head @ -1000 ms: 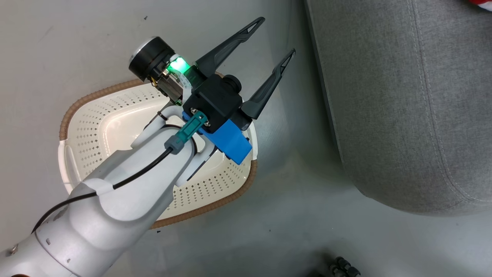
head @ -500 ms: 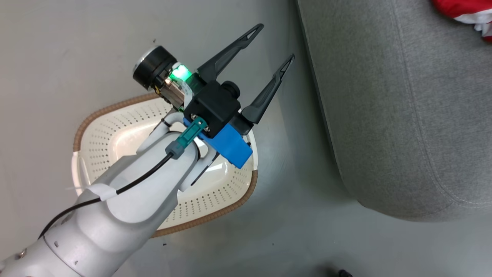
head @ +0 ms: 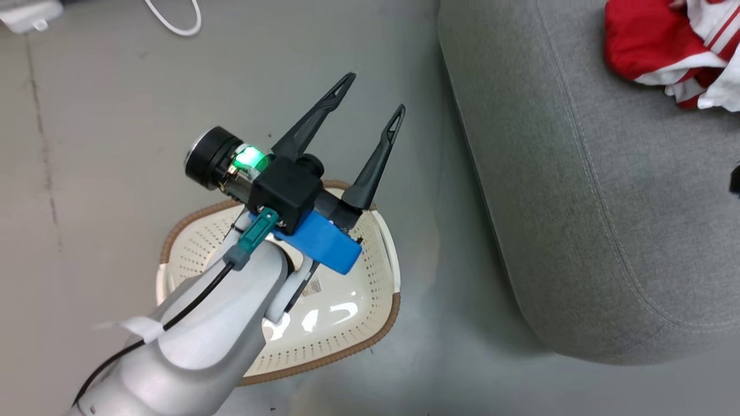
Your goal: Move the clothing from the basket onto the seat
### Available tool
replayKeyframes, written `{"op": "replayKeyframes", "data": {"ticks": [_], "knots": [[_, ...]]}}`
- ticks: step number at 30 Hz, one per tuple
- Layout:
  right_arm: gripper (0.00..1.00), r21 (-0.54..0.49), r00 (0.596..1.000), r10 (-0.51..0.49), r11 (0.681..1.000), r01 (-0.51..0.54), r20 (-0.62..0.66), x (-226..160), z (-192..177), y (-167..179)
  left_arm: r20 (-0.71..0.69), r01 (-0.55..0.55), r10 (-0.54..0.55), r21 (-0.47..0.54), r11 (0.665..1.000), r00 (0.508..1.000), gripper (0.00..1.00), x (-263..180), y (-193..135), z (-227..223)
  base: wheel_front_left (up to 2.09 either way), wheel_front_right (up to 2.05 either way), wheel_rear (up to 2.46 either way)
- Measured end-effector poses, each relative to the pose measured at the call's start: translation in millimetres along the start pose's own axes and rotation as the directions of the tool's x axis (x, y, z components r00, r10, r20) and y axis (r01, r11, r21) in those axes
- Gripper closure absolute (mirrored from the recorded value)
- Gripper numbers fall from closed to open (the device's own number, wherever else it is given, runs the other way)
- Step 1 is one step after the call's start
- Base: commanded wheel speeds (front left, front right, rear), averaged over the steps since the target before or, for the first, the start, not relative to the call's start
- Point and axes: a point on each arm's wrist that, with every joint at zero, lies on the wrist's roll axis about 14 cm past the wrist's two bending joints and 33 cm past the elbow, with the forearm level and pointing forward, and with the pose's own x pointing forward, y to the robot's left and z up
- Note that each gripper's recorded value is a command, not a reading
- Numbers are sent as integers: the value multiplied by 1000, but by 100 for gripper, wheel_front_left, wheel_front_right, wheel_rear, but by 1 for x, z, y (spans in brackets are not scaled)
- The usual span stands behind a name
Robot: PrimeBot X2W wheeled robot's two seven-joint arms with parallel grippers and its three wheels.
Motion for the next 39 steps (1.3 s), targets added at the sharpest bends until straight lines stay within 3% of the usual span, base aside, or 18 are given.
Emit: {"op": "replayKeyframes", "data": {"ticks": [7, 14, 26, 39], "knots": [[0, 64, 995, 95, 993, -96, 21, -24, 12, 39, 45, -138, 137, 10, 990, 990, 0, -34, 17, 31, 0, 0, 0], [0, 153, 982, 179, 971, -185, 54, -40, 28, 77, 86, -291, 289, 23, 956, 954, 0, -76, 38, 56, 0, 0, 0], [0, 240, 940, 318, 910, -339, 124, -69, 57, 140, 127, -508, 502, 15, 861, 855, 0, -146, 65, 77, 0, 0, 0], [0, 277, 929, 354, 887, -369, 106, -107, 56, 153, 130, -640, 634, 0, 768, 762, 0, -208, 72, 78, 0, 0, 0]]}}
